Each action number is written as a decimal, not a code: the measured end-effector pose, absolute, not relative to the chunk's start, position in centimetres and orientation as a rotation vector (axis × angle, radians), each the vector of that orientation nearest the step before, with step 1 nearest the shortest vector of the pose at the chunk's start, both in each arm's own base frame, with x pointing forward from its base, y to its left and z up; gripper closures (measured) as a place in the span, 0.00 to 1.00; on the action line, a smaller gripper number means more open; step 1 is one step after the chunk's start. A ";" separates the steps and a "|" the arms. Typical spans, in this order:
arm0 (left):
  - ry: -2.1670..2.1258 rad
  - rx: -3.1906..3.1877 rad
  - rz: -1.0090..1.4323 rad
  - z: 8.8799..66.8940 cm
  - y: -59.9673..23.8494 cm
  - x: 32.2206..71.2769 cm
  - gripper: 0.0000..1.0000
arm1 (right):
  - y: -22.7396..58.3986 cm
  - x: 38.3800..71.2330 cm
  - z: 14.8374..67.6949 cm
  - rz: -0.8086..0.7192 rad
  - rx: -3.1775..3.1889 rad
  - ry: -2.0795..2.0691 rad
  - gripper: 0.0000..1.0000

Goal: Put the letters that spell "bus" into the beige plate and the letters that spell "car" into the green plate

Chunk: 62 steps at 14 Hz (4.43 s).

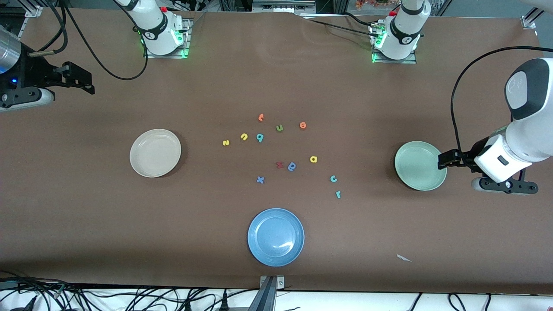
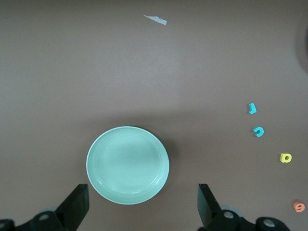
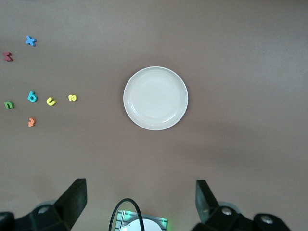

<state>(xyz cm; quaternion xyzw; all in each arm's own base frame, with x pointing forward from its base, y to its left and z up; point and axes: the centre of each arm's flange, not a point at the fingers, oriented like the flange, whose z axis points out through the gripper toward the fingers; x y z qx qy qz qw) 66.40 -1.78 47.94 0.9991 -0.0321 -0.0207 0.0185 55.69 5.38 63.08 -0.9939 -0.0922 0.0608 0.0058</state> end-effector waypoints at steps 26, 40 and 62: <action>0.161 3.014 -0.145 35.2 -14.9 68.6 0.00 | 5.1 56.1 62.4 0.211 -3.111 -0.278 0.00; 0.706 2.905 -0.193 18.7 -27.3 66.4 0.04 | 9.3 57.7 57.6 0.270 -3.082 -0.386 0.00; 0.697 2.951 -0.319 17.3 -28.3 64.8 0.76 | 27.9 56.3 26.8 0.208 -3.020 -0.261 0.00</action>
